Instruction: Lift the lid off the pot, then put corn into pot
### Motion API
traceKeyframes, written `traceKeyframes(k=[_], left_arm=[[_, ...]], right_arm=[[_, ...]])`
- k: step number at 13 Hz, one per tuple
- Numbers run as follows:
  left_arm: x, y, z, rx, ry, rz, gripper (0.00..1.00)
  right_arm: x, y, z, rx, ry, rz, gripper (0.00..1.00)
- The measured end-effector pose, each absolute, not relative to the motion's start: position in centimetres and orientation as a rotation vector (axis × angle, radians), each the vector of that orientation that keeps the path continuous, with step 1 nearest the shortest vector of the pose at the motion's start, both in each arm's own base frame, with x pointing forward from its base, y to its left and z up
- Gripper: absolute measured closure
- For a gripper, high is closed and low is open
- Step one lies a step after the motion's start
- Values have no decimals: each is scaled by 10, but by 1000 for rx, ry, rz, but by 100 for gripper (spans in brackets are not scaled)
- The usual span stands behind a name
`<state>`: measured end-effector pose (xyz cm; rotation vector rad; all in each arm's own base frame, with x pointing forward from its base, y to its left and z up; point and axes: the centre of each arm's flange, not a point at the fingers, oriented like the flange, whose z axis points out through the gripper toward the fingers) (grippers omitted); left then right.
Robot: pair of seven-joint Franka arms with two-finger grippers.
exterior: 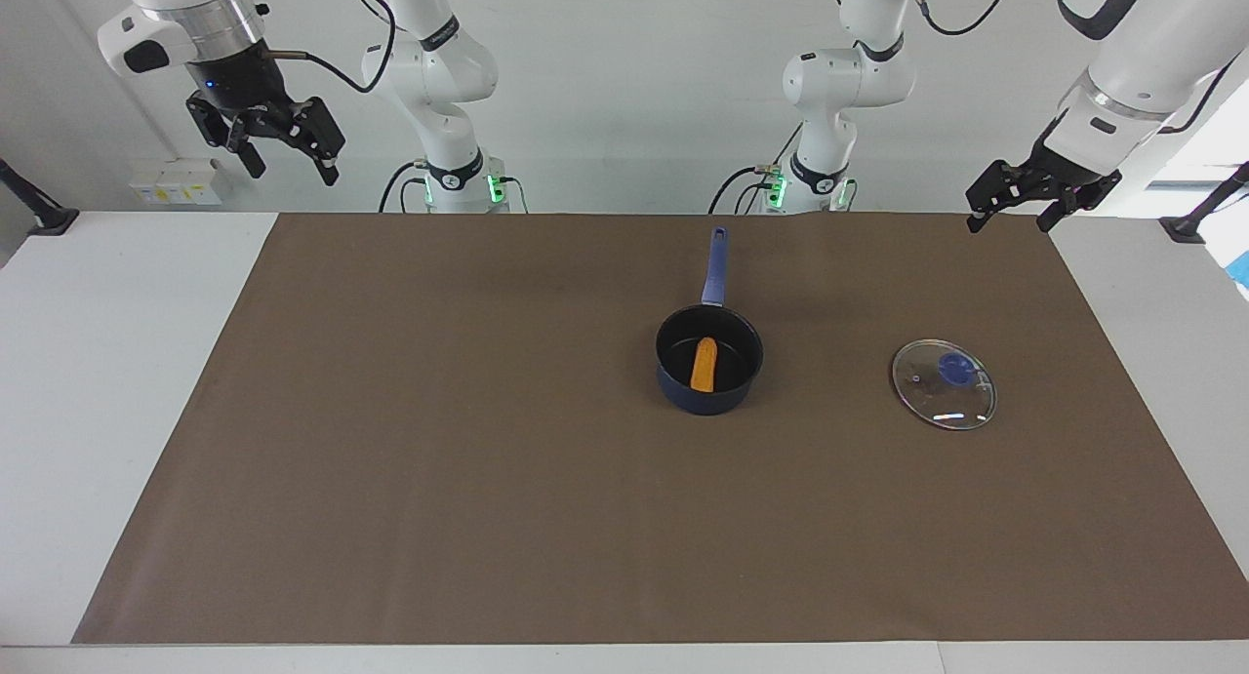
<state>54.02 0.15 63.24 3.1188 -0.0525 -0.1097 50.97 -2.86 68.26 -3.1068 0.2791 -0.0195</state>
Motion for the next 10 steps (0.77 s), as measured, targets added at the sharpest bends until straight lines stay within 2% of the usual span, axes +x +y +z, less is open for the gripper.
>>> traceKeyframes(k=[10], left_arm=[[540,2,632,3119,-53,-110,0]], right_arm=[[511,-25,675,-3108,269,5,0]])
